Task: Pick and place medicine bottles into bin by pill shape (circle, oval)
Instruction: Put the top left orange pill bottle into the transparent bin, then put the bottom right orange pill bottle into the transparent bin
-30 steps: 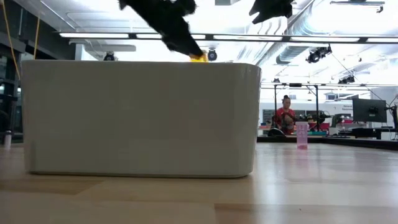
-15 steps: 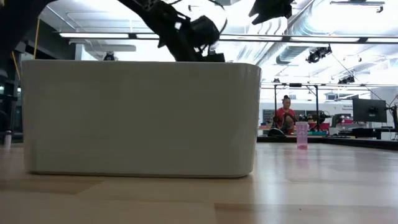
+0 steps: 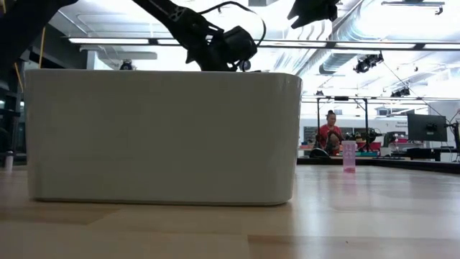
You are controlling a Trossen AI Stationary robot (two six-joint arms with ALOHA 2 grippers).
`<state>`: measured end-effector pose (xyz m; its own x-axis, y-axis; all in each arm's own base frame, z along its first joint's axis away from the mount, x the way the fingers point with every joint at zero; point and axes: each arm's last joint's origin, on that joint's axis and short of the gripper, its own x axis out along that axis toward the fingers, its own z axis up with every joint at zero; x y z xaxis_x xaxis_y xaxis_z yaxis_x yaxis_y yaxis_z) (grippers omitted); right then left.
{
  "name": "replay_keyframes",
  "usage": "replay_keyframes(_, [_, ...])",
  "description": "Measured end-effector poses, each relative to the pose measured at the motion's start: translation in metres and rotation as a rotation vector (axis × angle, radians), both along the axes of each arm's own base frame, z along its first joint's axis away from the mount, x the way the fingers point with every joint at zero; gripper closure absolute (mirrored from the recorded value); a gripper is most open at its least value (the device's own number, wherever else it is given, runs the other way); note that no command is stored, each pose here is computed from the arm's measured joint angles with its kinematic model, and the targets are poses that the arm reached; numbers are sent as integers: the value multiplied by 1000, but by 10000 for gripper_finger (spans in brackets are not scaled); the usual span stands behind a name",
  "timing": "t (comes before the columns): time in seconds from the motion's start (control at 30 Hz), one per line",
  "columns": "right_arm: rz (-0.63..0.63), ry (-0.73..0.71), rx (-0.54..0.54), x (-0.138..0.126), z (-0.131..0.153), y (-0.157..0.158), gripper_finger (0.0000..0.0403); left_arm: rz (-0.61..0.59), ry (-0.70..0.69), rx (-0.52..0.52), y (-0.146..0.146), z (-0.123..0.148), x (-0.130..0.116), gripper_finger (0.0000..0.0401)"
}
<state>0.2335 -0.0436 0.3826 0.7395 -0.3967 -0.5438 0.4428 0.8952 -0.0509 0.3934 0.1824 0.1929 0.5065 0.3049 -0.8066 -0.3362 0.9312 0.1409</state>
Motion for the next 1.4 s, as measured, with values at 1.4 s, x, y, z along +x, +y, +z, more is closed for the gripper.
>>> replay_keyframes(1.4, [80, 49, 116, -3, -6, 4, 206, -27, -1129, -96, -152, 114, -198, 91])
